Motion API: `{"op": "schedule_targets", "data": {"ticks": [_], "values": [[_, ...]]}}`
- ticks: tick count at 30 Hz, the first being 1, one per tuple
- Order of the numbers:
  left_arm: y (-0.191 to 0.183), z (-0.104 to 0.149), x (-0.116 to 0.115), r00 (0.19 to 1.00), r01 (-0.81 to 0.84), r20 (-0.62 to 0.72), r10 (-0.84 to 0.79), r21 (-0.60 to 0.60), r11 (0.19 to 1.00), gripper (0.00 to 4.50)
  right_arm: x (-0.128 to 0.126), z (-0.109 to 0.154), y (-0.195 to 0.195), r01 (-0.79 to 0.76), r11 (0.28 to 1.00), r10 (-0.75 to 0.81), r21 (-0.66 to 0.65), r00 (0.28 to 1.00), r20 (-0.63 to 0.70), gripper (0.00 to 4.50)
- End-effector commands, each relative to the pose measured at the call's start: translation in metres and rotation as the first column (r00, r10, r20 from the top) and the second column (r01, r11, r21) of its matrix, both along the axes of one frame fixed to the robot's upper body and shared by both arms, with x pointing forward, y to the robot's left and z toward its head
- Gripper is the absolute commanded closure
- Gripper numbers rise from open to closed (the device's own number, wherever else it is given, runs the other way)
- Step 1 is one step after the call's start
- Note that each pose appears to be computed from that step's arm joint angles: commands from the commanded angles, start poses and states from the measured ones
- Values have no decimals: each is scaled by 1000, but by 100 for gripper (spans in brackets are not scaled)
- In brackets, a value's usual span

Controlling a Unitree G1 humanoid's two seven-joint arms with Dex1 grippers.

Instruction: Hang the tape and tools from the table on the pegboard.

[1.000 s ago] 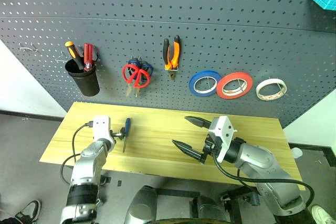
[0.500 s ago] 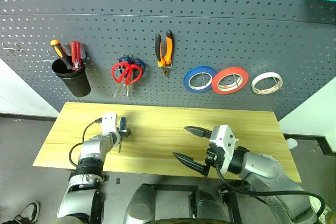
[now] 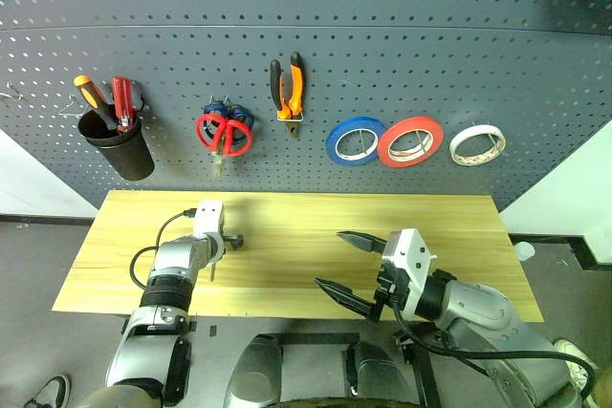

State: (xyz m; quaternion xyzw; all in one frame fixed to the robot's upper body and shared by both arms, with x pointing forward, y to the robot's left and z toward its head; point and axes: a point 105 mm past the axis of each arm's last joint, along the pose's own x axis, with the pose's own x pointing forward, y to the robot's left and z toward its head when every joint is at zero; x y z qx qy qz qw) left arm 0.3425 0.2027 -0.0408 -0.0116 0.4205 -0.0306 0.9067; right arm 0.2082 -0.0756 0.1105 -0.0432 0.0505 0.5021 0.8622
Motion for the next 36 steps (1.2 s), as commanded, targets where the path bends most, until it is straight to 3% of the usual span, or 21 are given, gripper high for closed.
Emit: {"op": "schedule_targets", "data": {"ticks": [1,14,24,30,36], "values": [[0,-4,-7,1000,7,-28,-6,11,1000,2,0,9,4,-11,1000,10,13,999,40,0],[0,-3,-6,999,15,-29,-14,18,1000,398,4,6,3,-2,1000,2,4,999,45,0],[-4,7,-1,997,72,30,-74,50,996,407,9,6,2,2,1000,-2,2,998,56,0],[-5,46,9,956,175,199,-216,207,963,407,13,5,2,5,1000,-5,-4,998,66,0],[-13,81,3,889,224,315,-333,335,915,407,17,3,3,0,1000,0,-8,997,71,0]]}}
